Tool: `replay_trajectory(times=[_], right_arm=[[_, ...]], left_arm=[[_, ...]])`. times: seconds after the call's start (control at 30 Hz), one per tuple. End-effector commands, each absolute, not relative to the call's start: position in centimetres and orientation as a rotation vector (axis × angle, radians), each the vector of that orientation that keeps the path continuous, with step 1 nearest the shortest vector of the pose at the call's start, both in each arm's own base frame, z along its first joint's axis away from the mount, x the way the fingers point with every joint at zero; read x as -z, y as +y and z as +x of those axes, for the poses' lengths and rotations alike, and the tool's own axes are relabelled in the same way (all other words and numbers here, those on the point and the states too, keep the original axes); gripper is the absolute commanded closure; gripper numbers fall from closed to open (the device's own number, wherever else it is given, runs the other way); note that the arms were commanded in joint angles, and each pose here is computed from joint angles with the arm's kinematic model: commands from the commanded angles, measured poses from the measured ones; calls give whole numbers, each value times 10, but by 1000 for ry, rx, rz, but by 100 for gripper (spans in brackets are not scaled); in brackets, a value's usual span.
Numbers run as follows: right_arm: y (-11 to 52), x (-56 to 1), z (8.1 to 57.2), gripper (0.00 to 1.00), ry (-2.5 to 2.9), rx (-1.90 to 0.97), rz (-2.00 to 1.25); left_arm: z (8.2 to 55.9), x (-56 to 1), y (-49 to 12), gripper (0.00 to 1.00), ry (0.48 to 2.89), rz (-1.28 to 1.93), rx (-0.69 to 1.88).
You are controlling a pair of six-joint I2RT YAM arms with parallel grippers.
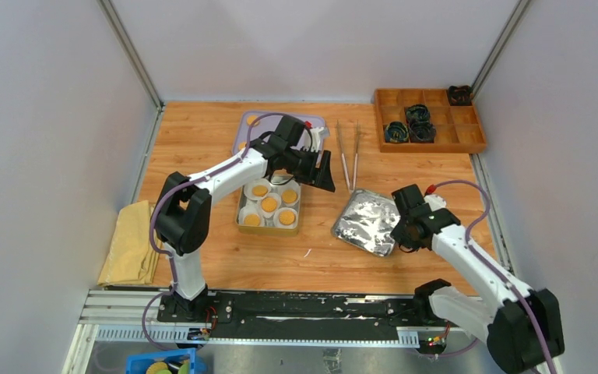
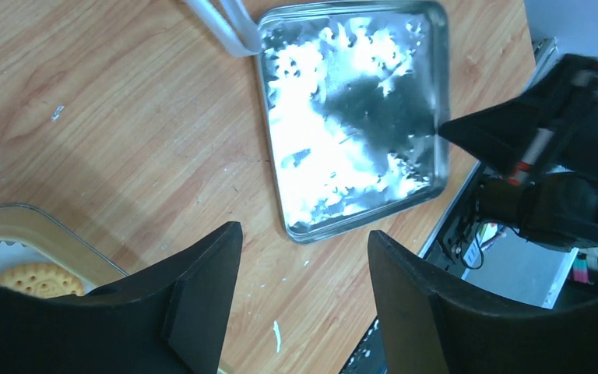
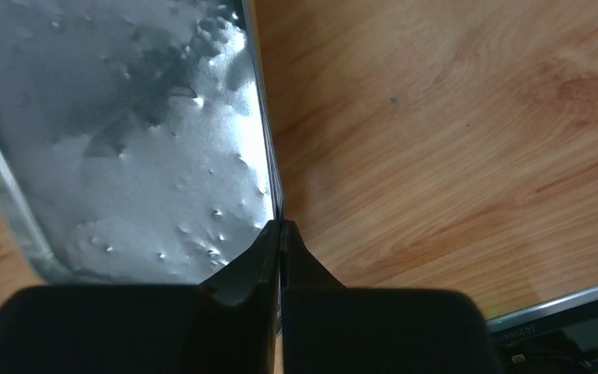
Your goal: Pack the cookies
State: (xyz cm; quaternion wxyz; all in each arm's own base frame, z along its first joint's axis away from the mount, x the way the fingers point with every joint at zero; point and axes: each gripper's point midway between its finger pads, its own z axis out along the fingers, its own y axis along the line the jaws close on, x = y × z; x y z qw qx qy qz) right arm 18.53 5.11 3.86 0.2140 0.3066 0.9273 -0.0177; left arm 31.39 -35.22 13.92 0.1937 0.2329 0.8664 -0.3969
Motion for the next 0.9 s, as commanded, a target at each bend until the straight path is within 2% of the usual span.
replay_trajectory(times=[0.0,0.13,0.23,0.57,0.87], right_arm=[[55,-104,202,100,2433,-48,711],[59,-153,208,100,2352,-137,627],[64,-174,211,100,2324,-190,587],[71,-199,220,100,2259,-263,551],[79,-219,230,100,2229,-308,524]], left_arm=[[319,-162,-362,34,2354,690,1149],[320,-172,-383,27,2302,718,1342],[324,-173,-394,26,2268,693,1481],[320,-165,-399,25,2195,709,1617],[309,-155,-399,25,2221,729,1657]])
